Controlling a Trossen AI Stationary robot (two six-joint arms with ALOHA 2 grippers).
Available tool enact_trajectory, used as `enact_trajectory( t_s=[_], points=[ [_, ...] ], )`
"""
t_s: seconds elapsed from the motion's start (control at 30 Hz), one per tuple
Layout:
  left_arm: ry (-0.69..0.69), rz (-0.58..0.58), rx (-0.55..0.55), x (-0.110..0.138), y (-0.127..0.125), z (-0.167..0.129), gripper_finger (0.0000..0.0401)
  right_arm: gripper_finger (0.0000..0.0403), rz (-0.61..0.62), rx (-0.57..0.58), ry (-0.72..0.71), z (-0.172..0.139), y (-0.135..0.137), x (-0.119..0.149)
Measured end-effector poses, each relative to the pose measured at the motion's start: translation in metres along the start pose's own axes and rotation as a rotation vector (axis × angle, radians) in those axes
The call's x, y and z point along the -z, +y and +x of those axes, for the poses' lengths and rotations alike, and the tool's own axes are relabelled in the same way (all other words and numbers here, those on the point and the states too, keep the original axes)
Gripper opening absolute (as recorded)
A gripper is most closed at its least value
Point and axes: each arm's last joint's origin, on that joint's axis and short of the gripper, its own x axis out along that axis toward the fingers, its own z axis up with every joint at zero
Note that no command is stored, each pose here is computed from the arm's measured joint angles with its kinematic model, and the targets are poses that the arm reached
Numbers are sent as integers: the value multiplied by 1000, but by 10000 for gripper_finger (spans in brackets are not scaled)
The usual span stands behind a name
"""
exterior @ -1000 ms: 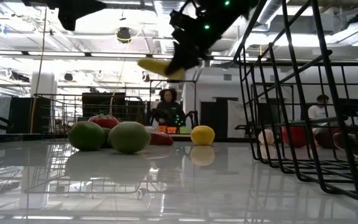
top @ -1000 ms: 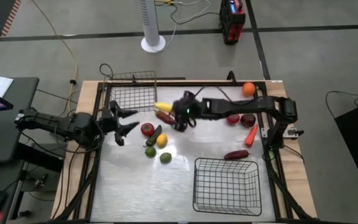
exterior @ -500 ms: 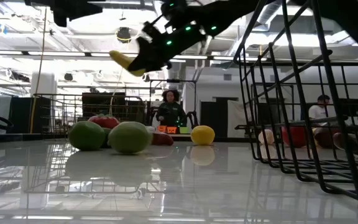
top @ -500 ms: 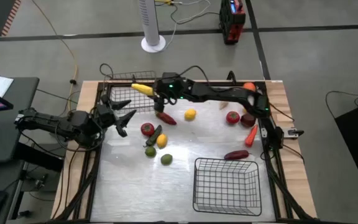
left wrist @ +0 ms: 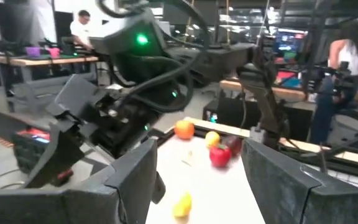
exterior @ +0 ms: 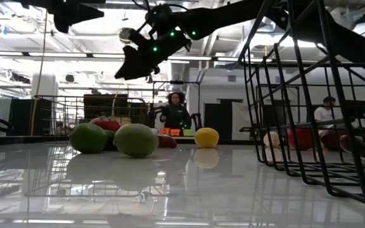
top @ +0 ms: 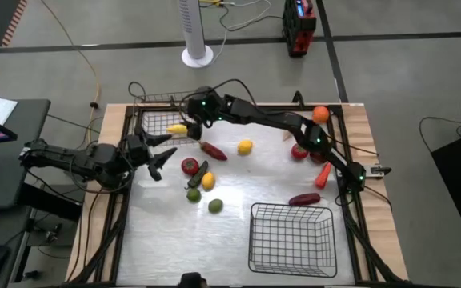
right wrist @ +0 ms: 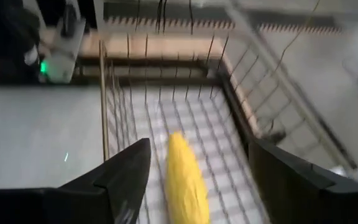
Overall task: Sort produce into baskets
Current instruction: Put the top chili pepper into the top wire basket
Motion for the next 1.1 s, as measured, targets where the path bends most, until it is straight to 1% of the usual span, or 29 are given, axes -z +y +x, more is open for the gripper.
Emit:
enact_trajectory(
  t_s=[0.07,0.2,0.33,0.4,0.5,0.6,0.67,0.73,0.8,0.83,0.9,1.1],
  points=[
    [11,7,-2,1,0,0,223,314,9,-6,48,-6,-3,2],
    [30,29,-27,4,1,0,223,316,13,-28,144,-33,-5,-6],
    [23,56,-59,3,2,0,223,312,13,-95,343,-48,12,4],
    [16,73,-65,2,2,0,223,310,25,-127,436,-49,24,12],
    [8,72,-67,-2,3,-1,223,307,13,-157,487,-46,40,20],
    [5,58,-49,-4,2,-2,223,304,30,-171,557,-37,52,40],
    [14,34,-18,-3,1,-3,223,303,40,-171,587,-28,59,55],
    [39,27,16,-1,0,-4,223,302,35,-125,568,-25,62,61],
    [59,16,41,1,-1,-6,223,302,33,-74,551,-30,61,64],
    [66,11,51,2,-1,-7,223,302,37,-65,540,-32,61,68],
    [70,11,60,2,0,-9,223,302,60,-50,469,-34,61,72],
    [59,4,55,0,1,-11,223,301,96,-41,361,-34,64,100]
  ],
)
